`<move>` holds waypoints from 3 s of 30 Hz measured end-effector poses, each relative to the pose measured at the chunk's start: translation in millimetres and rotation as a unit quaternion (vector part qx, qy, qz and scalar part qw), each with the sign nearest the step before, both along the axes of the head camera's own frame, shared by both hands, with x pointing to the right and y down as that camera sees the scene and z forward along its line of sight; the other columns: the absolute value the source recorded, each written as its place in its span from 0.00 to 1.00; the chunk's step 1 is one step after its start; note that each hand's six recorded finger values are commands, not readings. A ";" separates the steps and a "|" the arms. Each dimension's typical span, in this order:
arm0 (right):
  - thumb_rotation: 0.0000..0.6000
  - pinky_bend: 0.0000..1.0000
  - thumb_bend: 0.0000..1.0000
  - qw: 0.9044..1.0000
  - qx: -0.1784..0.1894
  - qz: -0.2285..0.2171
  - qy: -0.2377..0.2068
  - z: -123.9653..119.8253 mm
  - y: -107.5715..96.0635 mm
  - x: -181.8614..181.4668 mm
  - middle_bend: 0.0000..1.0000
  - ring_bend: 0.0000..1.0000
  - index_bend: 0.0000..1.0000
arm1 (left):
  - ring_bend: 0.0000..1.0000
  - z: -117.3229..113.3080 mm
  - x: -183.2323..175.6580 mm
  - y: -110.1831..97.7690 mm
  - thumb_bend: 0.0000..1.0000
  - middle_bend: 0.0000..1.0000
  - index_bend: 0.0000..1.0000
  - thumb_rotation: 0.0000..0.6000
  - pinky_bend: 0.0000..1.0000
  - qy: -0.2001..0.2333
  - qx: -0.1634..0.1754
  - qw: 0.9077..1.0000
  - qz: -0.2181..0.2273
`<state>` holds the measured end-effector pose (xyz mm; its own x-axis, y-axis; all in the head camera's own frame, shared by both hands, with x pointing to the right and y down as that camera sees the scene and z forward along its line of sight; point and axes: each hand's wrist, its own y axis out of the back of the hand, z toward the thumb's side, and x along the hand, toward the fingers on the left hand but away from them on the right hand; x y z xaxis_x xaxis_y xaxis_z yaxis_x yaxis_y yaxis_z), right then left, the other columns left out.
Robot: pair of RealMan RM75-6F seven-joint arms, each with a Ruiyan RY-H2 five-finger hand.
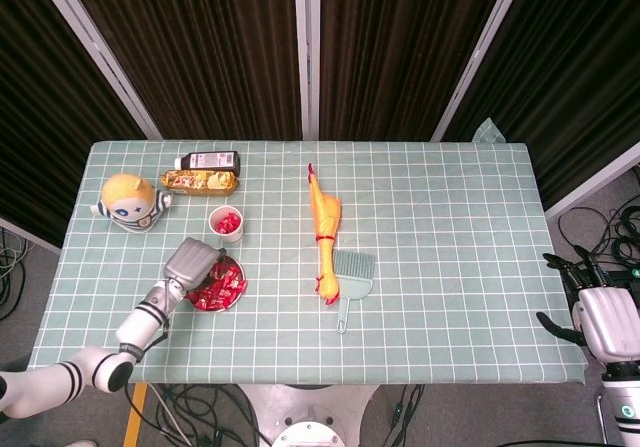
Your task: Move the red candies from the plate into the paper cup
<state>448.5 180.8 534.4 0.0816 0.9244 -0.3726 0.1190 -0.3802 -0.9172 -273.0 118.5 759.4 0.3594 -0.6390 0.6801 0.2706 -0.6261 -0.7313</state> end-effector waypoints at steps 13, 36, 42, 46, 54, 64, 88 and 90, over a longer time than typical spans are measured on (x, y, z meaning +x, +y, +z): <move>1.00 0.30 0.10 1.000 0.000 0.000 0.000 -0.2 0.1 -0.2 0.27 0.06 0.17 | 0.72 3.2 -0.2 2.5 0.29 0.83 0.56 1.00 0.96 -0.003 -0.004 1.000 0.001; 1.00 0.31 0.10 1.000 0.002 -0.002 0.000 -2.8 1.2 -2.7 0.27 0.06 0.17 | 0.73 9.1 -8.9 1.2 0.42 0.85 0.63 1.00 0.96 0.003 -0.005 1.000 -0.021; 1.00 0.31 0.10 1.000 0.003 -0.004 -0.002 -3.3 1.5 -3.5 0.27 0.06 0.17 | 0.73 2.9 -10.1 0.6 0.42 0.85 0.63 1.00 0.97 0.015 0.003 0.999 -0.029; 1.00 0.31 0.10 1.000 0.005 -0.003 -0.002 -4.1 1.3 -2.5 0.27 0.06 0.17 | 0.73 -7.6 -9.4 -2.0 0.42 0.85 0.63 1.00 0.97 0.031 0.013 0.999 -0.038; 1.00 0.31 0.10 1.000 0.004 -0.001 -0.003 -3.3 1.4 -0.4 0.27 0.06 0.17 | 0.73 -51.9 -2.4 -29.5 0.42 0.85 0.62 1.00 0.97 0.097 0.063 0.991 -0.072; 1.00 0.31 0.10 1.000 0.004 0.006 -0.002 -3.0 2.4 5.2 0.27 0.06 0.17 | 0.73 -56.2 18.9 -73.0 0.41 0.85 0.59 1.00 0.97 0.112 0.071 0.987 -0.088; 1.00 0.31 0.10 1.000 0.002 0.003 -0.007 -0.4 -0.2 4.8 0.27 0.06 0.17 | 0.73 -67.0 -12.6 -59.2 0.36 0.83 0.38 1.00 0.97 0.096 0.089 0.985 -0.116; 1.00 0.31 0.10 1.000 0.002 0.002 -0.007 -0.6 0.1 4.0 0.27 0.06 0.17 | 0.73 -69.7 -28.4 -45.5 0.36 0.83 0.44 1.00 0.97 0.094 0.089 0.984 -0.123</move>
